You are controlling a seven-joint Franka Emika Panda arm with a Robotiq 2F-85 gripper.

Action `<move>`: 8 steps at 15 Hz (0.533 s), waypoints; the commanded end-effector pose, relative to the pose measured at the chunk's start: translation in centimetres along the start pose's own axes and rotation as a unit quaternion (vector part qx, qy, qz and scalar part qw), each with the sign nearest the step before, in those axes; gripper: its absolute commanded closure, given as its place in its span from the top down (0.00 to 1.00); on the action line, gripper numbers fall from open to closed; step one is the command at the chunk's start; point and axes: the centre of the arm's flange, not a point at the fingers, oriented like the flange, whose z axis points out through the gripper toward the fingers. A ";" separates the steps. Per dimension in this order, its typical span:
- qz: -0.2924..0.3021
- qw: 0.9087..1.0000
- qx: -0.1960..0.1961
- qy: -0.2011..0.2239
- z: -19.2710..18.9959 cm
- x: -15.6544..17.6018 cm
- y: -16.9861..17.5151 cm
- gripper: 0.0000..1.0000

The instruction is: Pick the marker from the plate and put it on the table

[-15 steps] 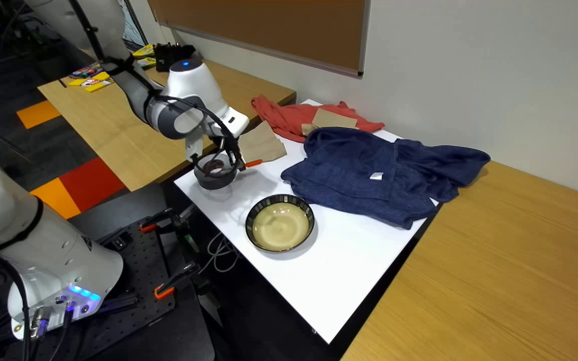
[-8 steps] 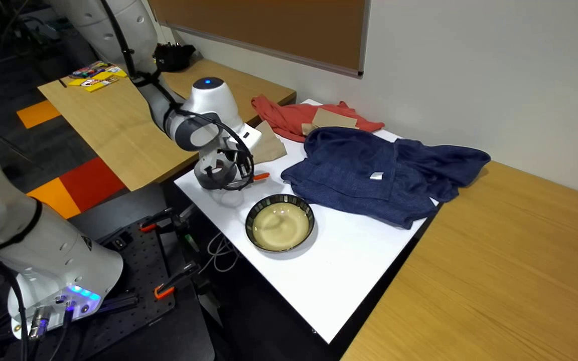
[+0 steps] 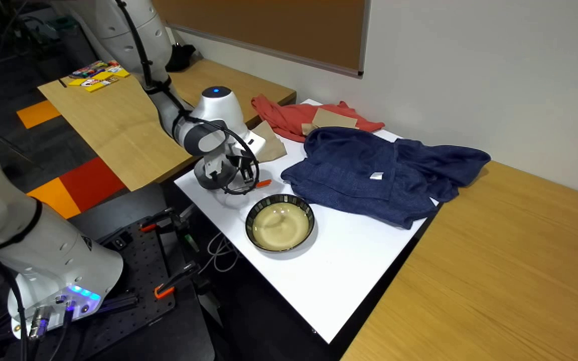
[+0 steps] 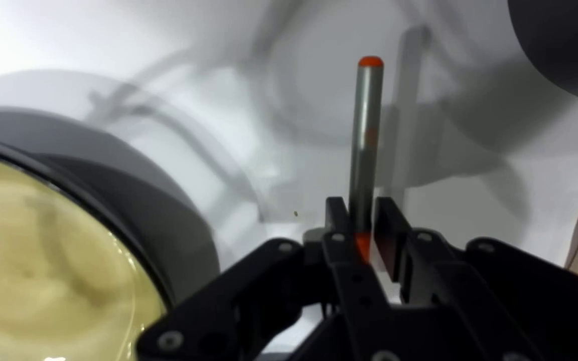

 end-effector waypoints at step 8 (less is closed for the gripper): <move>0.011 0.999 0.006 0.030 -2.3 1.1 -0.4 1.00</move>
